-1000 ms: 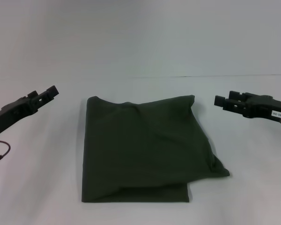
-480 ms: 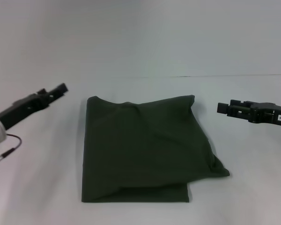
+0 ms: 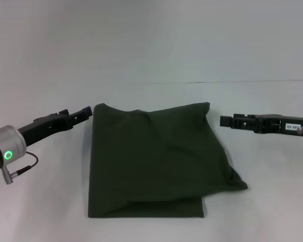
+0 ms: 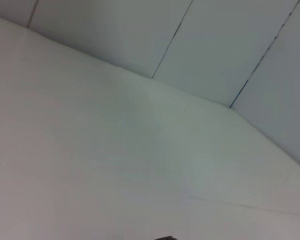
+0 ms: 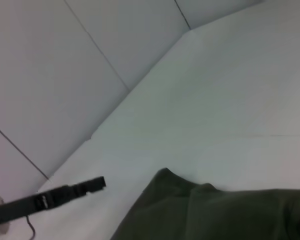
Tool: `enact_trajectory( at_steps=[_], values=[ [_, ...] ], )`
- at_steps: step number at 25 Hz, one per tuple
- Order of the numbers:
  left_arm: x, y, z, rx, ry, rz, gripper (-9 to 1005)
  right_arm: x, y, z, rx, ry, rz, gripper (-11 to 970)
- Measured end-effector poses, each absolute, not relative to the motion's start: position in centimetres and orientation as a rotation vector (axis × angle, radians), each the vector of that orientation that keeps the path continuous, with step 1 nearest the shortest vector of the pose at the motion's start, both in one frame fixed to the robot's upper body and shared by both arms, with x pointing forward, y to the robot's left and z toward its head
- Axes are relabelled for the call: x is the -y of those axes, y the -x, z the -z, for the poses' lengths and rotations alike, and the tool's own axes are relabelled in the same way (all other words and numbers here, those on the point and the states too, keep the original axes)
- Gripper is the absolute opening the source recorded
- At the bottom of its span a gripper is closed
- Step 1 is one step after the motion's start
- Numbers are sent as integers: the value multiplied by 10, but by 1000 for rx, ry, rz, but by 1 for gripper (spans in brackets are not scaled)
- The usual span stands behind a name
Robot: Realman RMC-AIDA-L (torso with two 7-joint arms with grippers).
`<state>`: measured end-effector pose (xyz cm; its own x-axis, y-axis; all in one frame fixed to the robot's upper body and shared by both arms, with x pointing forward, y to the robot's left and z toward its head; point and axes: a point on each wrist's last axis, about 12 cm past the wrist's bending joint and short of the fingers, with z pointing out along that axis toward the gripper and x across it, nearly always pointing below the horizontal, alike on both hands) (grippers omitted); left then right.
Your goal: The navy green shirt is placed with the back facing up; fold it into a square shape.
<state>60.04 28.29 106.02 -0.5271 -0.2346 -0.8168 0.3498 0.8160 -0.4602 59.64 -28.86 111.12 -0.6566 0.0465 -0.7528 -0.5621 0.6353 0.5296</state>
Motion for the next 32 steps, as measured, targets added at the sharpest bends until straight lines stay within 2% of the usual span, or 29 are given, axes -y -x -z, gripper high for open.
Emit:
enact_trajectory(
  at_steps=[11, 17, 32],
  values=[
    [-251, -618, -1062, -2044, -193, 658, 842, 274, -598, -1114, -2066, 382, -1047, 725],
    [-234, -628, -1059, -2080, -239, 539, 842, 264, -595, -1111, -2058, 382, -1075, 725],
    [-212, -631, -1054, -2116, -322, 516, 841, 257, -591, -1103, -2056, 373, -1079, 724]
  ],
)
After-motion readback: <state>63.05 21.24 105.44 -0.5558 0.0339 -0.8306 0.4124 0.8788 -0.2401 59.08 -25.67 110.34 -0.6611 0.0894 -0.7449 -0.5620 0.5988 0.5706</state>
